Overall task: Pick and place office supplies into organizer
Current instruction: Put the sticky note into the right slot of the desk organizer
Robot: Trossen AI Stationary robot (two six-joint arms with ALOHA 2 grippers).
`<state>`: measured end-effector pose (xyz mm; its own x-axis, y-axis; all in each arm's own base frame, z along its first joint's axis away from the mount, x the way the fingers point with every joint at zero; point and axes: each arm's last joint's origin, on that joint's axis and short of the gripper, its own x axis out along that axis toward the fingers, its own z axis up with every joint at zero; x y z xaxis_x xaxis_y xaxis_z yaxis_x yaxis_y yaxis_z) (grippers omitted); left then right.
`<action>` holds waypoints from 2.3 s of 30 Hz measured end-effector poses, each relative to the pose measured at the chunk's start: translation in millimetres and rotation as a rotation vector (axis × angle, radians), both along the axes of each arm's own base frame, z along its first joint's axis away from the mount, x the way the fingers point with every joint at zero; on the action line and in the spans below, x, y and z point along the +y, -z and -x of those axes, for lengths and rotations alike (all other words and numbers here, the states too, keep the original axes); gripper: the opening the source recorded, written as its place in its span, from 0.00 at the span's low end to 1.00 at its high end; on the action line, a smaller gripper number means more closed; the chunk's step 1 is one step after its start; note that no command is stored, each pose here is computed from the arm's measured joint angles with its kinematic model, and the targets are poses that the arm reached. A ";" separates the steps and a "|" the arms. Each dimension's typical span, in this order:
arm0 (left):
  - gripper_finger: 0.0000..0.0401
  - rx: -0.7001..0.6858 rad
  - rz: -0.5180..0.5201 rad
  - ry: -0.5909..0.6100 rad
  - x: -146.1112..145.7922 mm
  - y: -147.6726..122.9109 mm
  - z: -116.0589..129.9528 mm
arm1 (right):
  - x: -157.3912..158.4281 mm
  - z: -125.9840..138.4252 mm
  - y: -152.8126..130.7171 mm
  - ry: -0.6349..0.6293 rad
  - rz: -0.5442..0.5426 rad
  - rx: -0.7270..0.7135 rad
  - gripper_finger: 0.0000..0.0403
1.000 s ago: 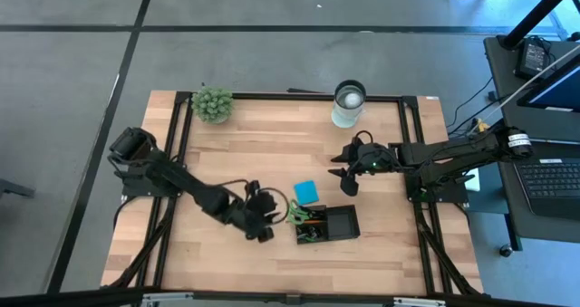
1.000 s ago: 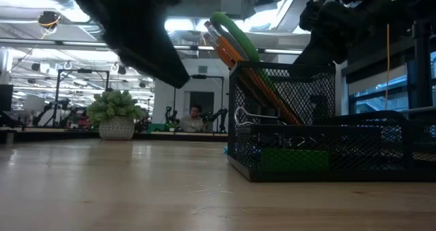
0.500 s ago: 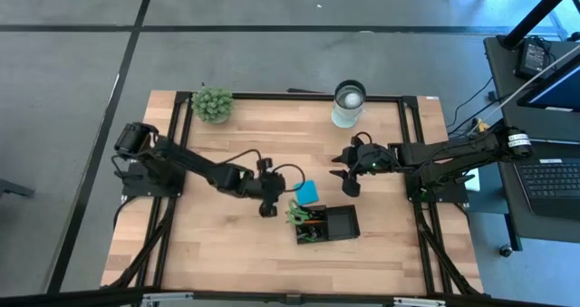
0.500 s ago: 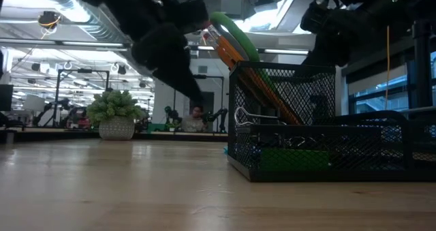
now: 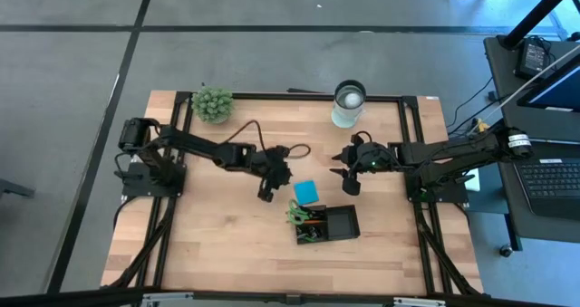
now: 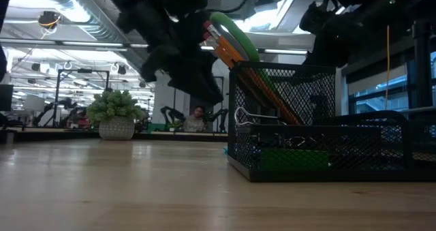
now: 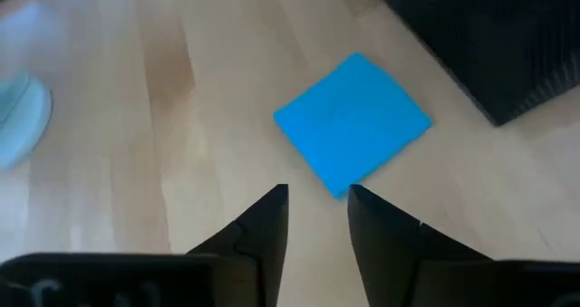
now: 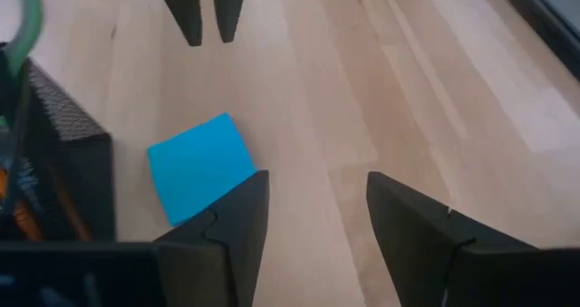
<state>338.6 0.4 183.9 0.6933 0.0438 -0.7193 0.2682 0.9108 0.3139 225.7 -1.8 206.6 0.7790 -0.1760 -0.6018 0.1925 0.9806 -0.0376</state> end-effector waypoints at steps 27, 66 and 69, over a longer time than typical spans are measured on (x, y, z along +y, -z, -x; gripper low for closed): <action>0.03 -0.066 0.122 0.183 19.7 80.6 -37.1 | -24.0 1.6 0.2 0.112 -0.003 0.002 0.47; 0.09 -0.159 0.206 -0.479 65.1 73.6 -35.1 | -24.4 -5.7 14.6 -0.077 0.217 0.130 0.47; 0.13 -0.198 0.209 -0.475 65.0 60.0 -34.7 | -25.0 -13.6 25.2 -0.109 0.249 0.160 0.47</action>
